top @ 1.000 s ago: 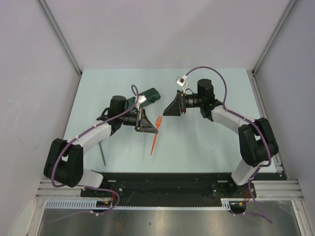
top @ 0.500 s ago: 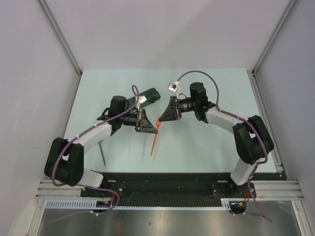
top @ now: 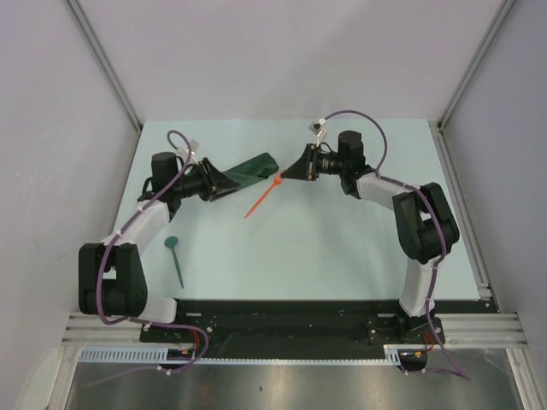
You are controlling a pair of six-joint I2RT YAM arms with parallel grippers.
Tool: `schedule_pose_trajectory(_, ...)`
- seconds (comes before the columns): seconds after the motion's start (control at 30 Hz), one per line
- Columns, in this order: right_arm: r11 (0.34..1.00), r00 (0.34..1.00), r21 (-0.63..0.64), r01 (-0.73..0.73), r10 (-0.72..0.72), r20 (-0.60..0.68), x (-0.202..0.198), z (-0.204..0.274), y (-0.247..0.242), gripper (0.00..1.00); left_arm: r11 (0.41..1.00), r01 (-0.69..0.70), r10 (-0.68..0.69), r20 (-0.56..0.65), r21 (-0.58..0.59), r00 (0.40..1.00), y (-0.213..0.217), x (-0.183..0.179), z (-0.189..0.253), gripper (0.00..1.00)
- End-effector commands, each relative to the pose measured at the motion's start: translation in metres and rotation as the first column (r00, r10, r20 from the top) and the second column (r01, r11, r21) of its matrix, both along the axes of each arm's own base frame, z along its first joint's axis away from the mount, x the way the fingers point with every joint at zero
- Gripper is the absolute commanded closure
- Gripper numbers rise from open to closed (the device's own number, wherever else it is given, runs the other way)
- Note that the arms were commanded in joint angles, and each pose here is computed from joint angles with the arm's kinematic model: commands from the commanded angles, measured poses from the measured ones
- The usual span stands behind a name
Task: Fold the napkin into a case and place the utensils inside
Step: Insert the fork at the center of the board.
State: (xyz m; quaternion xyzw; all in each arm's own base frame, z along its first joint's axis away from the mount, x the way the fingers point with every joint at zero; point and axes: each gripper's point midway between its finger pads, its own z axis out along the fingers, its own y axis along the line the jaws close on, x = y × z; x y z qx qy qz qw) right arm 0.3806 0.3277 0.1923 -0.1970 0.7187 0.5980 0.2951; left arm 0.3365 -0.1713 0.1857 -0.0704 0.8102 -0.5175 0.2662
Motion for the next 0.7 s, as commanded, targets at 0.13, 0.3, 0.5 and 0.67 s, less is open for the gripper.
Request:
schedule_pose_trajectory(0.13, 0.916, 0.889, 0.031, 0.4, -0.38, -0.257, 0.13, -0.027, 0.0, 1.0, 0.918, -0.359, 0.377, -0.094, 0.17, 0.921, 0.055, 0.075, -0.036, 0.8)
schedule_pose_trajectory(0.3, 0.909, 0.884, 0.057, 0.412, -0.384, -0.266, 0.163, -0.035, 0.025, 1.0, 0.876, -0.433, 0.466, -0.147, 0.211, 0.872, 0.085, 0.107, -0.067, 0.9)
schedule_pose_trajectory(0.5, 0.906, 0.893, 0.058, 0.419, -0.399, -0.209, 0.185, -0.043, 0.049, 1.0, 0.843, -0.48, 0.524, -0.169, 0.245, 0.835, 0.104, 0.125, -0.086, 0.91)
schedule_pose_trajectory(0.67, 0.911, 0.882, 0.003, 0.413, -0.4, -0.248, 0.188, -0.072, 0.074, 1.0, 0.819, -0.51, 0.564, -0.199, 0.264, 0.801, 0.113, 0.131, -0.096, 0.92)
